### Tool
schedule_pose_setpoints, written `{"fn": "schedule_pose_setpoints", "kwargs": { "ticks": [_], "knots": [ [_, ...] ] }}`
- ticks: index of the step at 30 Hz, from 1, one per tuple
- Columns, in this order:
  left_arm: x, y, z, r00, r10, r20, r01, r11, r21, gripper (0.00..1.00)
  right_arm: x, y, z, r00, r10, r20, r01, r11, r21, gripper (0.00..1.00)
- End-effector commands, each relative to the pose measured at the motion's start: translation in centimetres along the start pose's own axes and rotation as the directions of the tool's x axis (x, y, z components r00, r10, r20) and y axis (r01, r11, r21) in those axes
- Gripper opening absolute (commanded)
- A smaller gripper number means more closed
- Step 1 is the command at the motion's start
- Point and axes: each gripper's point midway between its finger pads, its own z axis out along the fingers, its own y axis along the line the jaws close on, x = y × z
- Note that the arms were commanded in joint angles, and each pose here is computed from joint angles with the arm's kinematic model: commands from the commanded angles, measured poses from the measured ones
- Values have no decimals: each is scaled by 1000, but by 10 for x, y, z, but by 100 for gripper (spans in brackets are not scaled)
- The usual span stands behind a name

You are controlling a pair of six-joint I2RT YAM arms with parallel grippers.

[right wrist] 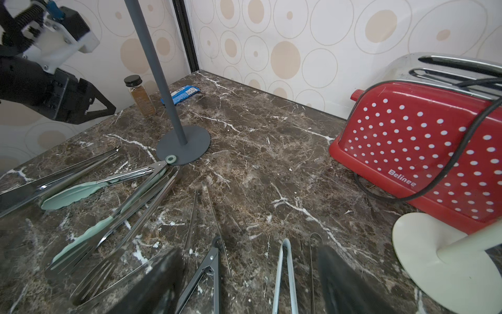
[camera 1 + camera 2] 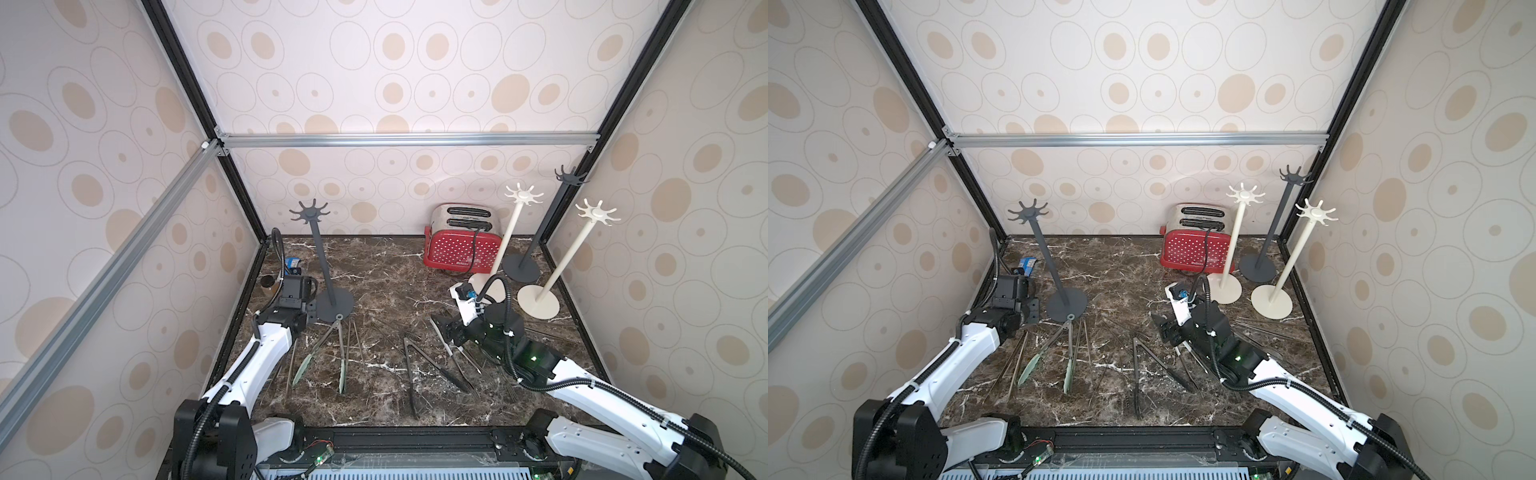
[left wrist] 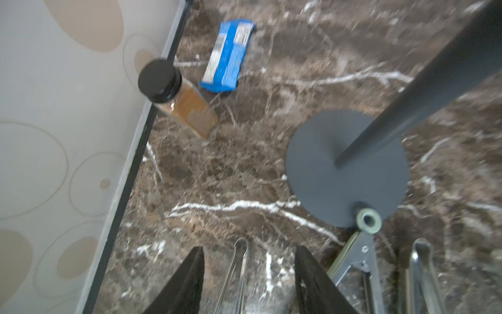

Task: Hang food tongs on kitchen utensil racks
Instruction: Move the rack to the center of the board, then pick up the food tongs from the center of the board.

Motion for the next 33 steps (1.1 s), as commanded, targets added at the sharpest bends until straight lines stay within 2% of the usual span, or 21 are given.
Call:
{"fn": "schedule_pose_setpoints", "kwargs": {
  "ticks": [1, 5, 8, 11, 18, 27, 33],
  "knots": [
    [33, 24, -11, 982, -43, -183, 20, 992, -125, 52, 26, -1, -7, 995, 46, -85, -48, 999, -21, 80],
    [52, 40, -20, 956, -61, -287, 6, 982, -190, 49, 35, -8, -11, 992, 56, -111, -57, 998, -6, 80],
    [71, 48, -20, 914, -123, -388, 60, 984, -169, 41, 40, -11, -12, 989, 65, -129, -66, 998, -1, 80],
    [85, 45, -15, 877, -149, -456, 91, 985, -147, 37, 43, -13, -11, 988, 66, -141, -66, 998, 3, 80],
    [106, 16, 16, 792, -111, -601, 87, 994, -69, 30, 47, -16, -9, 986, 59, -159, -58, 998, 11, 80],
    [115, 10, 38, 759, -101, -643, 68, 995, -76, 32, 52, -20, -9, 984, 56, -170, -52, 998, 27, 80],
    [112, 4, 62, 758, -76, -648, 37, 997, -73, 29, 56, -22, -9, 982, 57, -178, -51, 998, 37, 80]
  ]
}}
